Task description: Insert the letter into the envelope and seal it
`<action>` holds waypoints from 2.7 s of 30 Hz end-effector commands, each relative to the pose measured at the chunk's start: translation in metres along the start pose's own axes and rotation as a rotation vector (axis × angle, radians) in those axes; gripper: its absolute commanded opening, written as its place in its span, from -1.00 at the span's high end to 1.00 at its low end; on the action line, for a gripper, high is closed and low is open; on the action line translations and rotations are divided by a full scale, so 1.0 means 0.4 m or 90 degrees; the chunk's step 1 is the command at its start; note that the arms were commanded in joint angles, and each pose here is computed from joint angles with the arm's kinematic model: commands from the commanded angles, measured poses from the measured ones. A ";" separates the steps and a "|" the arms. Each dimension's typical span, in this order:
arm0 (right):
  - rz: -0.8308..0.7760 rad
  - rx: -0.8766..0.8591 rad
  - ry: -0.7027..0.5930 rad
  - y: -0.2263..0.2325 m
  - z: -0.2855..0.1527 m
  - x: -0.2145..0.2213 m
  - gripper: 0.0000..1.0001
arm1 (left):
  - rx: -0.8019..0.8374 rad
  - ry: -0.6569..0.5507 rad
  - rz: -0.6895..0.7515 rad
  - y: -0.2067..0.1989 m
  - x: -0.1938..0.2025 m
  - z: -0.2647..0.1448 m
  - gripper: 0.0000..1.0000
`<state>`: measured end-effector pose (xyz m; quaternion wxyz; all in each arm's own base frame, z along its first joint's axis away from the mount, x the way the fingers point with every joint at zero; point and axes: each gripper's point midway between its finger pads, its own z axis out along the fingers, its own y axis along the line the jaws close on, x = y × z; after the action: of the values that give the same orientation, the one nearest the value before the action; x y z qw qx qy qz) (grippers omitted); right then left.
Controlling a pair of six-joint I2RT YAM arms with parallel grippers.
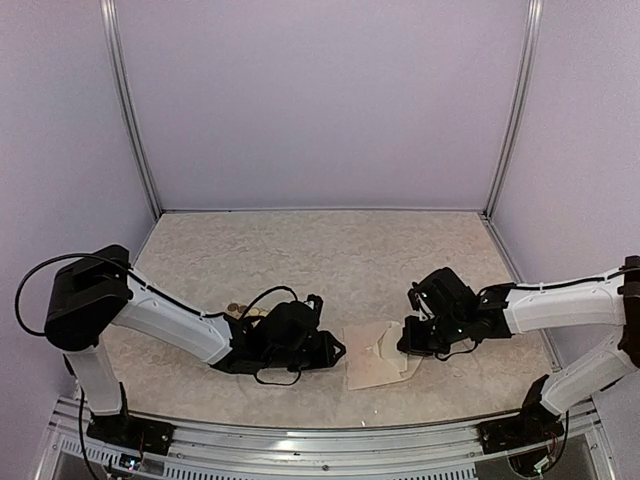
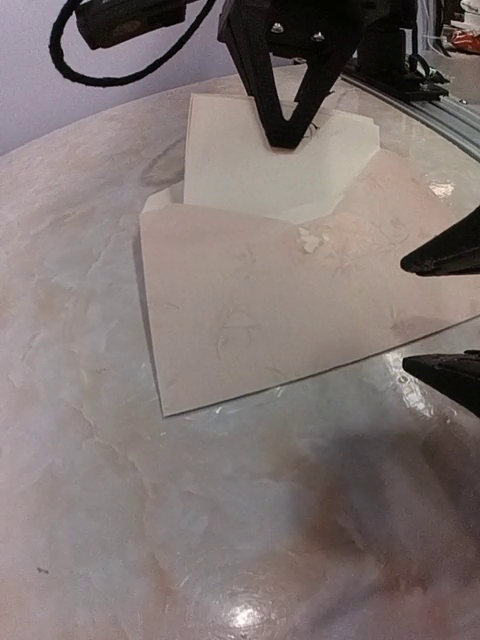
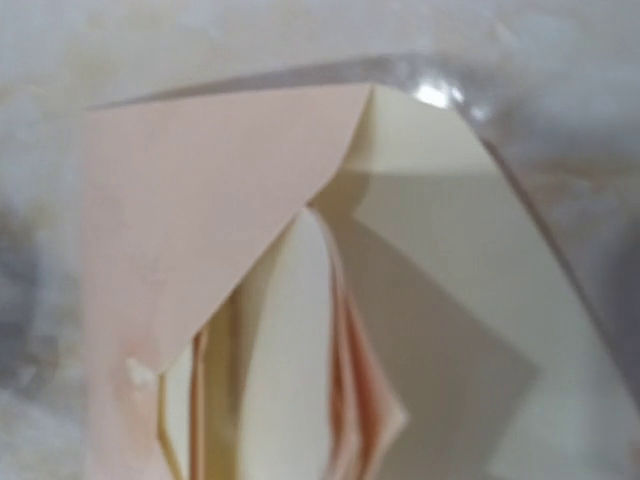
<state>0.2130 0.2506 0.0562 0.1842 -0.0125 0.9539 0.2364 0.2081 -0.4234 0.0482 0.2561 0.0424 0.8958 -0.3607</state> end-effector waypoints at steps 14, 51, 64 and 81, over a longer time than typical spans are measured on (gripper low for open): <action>0.001 -0.007 0.054 0.009 0.067 0.039 1.00 | -0.023 0.058 0.016 0.044 0.065 0.087 0.52; -0.053 -0.215 -0.051 0.151 -0.037 -0.023 1.00 | -0.039 -0.027 0.013 0.037 -0.007 -0.036 0.24; -0.051 -0.214 -0.146 0.126 -0.157 -0.058 1.00 | 0.103 -0.080 -0.015 -0.044 -0.074 -0.197 -0.41; 0.045 -0.169 0.041 0.097 -0.045 0.048 1.00 | 0.008 -0.002 -0.008 0.066 -0.042 -0.064 -0.32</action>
<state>0.1929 0.2695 0.0785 0.1658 -0.0151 0.9262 0.3383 0.2165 -0.3726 0.0581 0.2670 0.0192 0.8921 -0.3639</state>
